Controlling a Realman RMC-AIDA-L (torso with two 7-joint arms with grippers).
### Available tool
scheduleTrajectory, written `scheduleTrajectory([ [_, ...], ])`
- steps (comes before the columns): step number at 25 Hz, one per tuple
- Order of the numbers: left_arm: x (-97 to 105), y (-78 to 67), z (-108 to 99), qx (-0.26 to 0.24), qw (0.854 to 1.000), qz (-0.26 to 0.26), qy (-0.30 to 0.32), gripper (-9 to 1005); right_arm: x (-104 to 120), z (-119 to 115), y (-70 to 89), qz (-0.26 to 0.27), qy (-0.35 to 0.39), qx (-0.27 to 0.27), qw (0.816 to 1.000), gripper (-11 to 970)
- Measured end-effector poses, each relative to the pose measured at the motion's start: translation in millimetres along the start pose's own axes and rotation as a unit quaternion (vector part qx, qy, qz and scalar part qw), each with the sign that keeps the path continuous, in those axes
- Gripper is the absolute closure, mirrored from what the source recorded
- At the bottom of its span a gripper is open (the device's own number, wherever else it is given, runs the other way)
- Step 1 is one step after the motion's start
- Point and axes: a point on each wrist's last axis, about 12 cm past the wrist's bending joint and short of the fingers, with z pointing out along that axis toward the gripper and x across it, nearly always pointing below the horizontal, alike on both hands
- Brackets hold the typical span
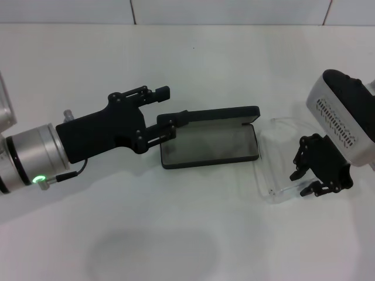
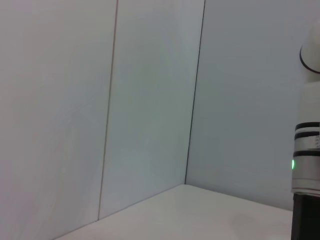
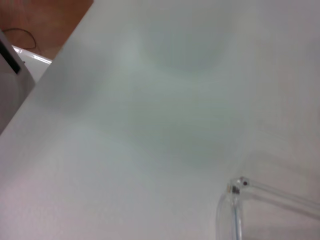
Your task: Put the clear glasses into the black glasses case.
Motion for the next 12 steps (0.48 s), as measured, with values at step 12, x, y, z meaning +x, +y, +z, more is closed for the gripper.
scheduleTrajectory([
  [12, 1, -1.2, -3, 0.003, 1.000, -0.001, 0.000, 372, 10, -14, 8.1, 0.036, -0.005, 0.015, 0.999, 846],
])
